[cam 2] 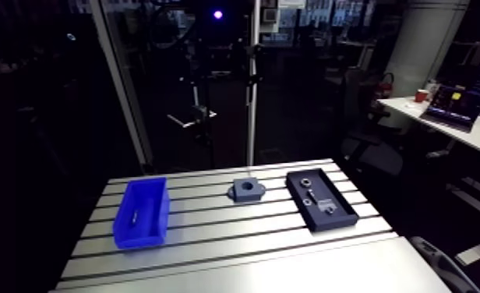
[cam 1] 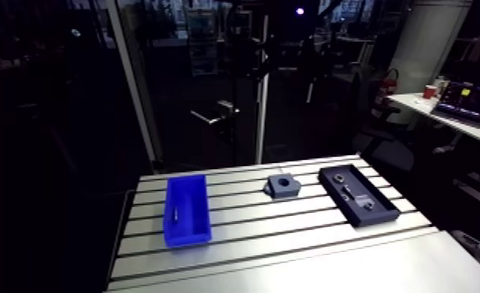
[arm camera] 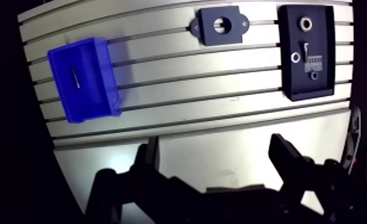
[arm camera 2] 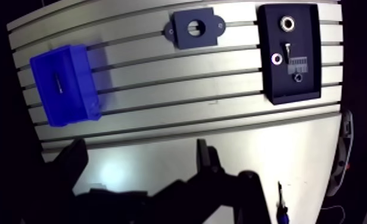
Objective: Pick up the bearing and press it into the housing until flush.
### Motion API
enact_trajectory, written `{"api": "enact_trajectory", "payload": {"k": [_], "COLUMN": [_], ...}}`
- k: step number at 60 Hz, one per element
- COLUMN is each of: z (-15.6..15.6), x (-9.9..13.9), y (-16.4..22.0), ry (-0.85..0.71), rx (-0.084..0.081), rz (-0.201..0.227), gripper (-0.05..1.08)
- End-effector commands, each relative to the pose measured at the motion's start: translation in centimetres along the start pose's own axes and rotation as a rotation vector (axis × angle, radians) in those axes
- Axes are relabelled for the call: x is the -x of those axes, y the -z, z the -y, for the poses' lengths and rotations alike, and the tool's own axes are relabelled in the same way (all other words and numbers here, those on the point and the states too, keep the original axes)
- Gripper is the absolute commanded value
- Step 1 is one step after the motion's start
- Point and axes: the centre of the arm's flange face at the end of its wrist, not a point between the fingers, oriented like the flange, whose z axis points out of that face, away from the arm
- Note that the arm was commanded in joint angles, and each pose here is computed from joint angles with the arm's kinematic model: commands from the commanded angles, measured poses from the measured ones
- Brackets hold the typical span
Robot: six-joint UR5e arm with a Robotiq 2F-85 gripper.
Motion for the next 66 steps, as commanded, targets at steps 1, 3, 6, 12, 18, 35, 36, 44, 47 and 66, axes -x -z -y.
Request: {"api": "enact_trajectory", "payload": {"k": [1, 3, 6, 12, 18, 35, 36, 44, 47, 66], "z": [5.3, 5.2, 5.2, 5.2, 5.2, 4.3, 4.2, 4.0, 3.9, -7.6], "x": [6.5, 6.4, 6.5, 6.4, 6.3, 5.7, 5.7, 5.1, 4.7, -0.7], "y": [2.4, 2.4, 2.3, 2.3, 2.3, 2.2, 2.2, 2.0, 2.3, -0.4], "ry": [0.165, 0.163, 0.163, 0.165, 0.165, 0.161, 0.162, 0.162, 0.163, 0.178], "rx": [0.034, 0.033, 0.035, 0.035, 0.035, 0.084, 0.091, 0.109, 0.112, 0.103], "rz": [0.031, 0.031, 0.033, 0.032, 0.033, 0.035, 0.036, 0.037, 0.02, 0.014], "gripper": [0.0, 0.0, 0.0, 0.0, 0.0, 0.0, 0.0, 0.0, 0.0, 0.0]}}
